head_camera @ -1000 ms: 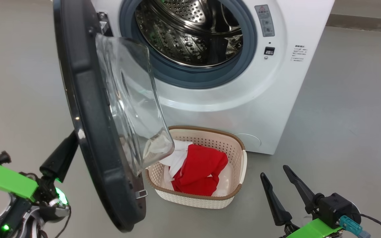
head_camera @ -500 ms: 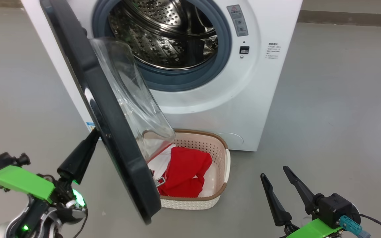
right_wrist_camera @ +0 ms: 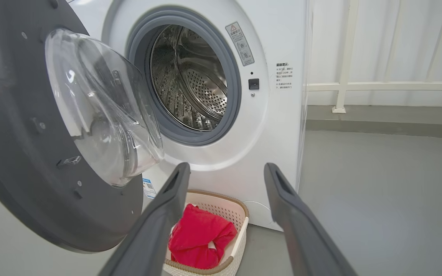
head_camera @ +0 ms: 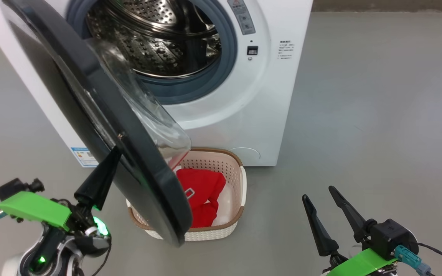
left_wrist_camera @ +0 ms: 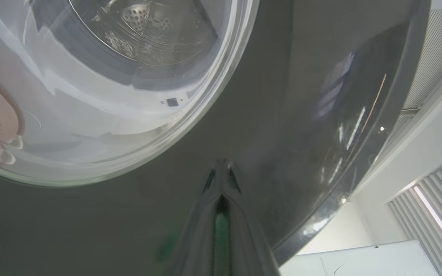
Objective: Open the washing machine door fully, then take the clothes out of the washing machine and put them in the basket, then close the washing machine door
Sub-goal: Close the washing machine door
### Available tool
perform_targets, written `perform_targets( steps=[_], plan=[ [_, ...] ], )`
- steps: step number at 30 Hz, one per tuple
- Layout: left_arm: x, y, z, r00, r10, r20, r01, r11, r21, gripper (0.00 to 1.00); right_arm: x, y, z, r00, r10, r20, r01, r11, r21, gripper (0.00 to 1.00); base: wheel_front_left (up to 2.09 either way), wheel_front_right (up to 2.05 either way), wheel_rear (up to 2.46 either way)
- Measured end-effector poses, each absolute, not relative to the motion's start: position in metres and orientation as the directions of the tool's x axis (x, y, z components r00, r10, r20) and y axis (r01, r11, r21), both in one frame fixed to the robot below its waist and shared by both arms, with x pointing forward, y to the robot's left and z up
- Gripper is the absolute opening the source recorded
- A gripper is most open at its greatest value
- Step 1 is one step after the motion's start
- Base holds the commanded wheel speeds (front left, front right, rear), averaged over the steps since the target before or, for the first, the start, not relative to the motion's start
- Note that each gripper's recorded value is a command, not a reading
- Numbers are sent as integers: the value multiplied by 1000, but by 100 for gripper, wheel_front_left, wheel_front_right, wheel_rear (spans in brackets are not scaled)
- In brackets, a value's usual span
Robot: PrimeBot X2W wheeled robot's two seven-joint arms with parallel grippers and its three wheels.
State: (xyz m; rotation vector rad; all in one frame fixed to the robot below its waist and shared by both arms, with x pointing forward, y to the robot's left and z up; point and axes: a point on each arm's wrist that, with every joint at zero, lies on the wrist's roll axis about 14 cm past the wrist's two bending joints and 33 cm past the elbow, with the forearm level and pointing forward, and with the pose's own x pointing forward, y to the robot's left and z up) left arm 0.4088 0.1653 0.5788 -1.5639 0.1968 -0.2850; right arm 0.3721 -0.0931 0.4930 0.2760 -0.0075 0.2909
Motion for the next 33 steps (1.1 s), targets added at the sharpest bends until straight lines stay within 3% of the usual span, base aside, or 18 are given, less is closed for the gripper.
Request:
perform_targets(
  steps=[33],
  plan=[
    [504, 97, 591, 907, -388, 163, 111, -153, -982, 0, 393, -134, 473, 986, 164, -7, -156, 951, 269, 100, 0, 0, 0]
  ],
)
